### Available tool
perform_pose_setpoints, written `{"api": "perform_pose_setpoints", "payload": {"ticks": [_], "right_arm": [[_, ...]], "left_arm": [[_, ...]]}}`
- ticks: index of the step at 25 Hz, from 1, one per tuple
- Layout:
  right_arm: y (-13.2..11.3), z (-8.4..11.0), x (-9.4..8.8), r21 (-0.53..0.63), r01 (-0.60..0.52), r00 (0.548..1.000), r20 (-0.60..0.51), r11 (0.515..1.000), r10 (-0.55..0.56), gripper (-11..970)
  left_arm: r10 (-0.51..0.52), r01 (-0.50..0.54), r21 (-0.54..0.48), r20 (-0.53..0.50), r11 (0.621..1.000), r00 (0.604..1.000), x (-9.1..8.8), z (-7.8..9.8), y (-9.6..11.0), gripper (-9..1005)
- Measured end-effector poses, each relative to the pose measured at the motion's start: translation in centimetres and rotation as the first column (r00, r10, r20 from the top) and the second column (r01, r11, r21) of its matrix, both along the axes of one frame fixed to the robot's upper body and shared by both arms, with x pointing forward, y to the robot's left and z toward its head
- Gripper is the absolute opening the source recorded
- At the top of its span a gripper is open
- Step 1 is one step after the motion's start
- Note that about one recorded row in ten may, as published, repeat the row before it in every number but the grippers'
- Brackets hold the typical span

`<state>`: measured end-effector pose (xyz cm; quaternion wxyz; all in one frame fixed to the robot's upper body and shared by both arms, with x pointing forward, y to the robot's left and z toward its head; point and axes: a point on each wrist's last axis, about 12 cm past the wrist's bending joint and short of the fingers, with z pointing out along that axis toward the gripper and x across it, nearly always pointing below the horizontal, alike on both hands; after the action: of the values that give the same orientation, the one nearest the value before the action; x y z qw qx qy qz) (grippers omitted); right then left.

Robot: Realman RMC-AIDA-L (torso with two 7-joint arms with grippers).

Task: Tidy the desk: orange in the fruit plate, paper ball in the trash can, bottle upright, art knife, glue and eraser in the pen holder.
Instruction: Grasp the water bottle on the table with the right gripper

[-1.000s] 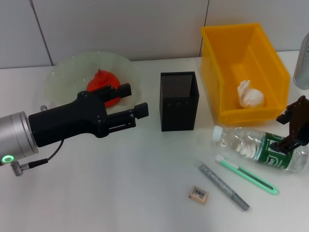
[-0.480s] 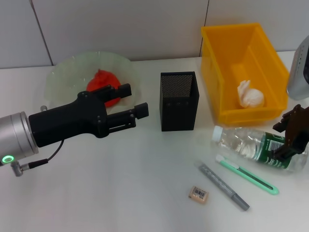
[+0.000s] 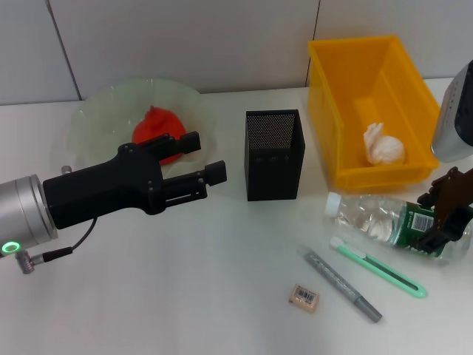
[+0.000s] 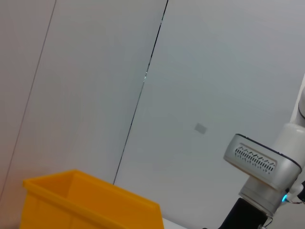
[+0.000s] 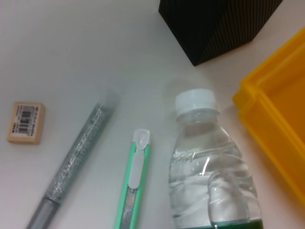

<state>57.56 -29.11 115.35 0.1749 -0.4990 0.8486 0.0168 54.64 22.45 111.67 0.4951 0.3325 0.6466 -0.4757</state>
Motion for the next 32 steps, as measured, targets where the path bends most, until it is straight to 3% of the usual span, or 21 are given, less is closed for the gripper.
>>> {"api": "perform_pose_setpoints", "payload": {"ticks": [32], "right_arm": [[0.2, -2.6, 0.6, 0.016, 0.015, 1.000, -0.005, 1.000, -0.015, 770]], "left_arm": [[0.000, 0.000, 0.003, 0.002, 1.000, 1.000, 0.1, 0.1, 0.1, 799]]}}
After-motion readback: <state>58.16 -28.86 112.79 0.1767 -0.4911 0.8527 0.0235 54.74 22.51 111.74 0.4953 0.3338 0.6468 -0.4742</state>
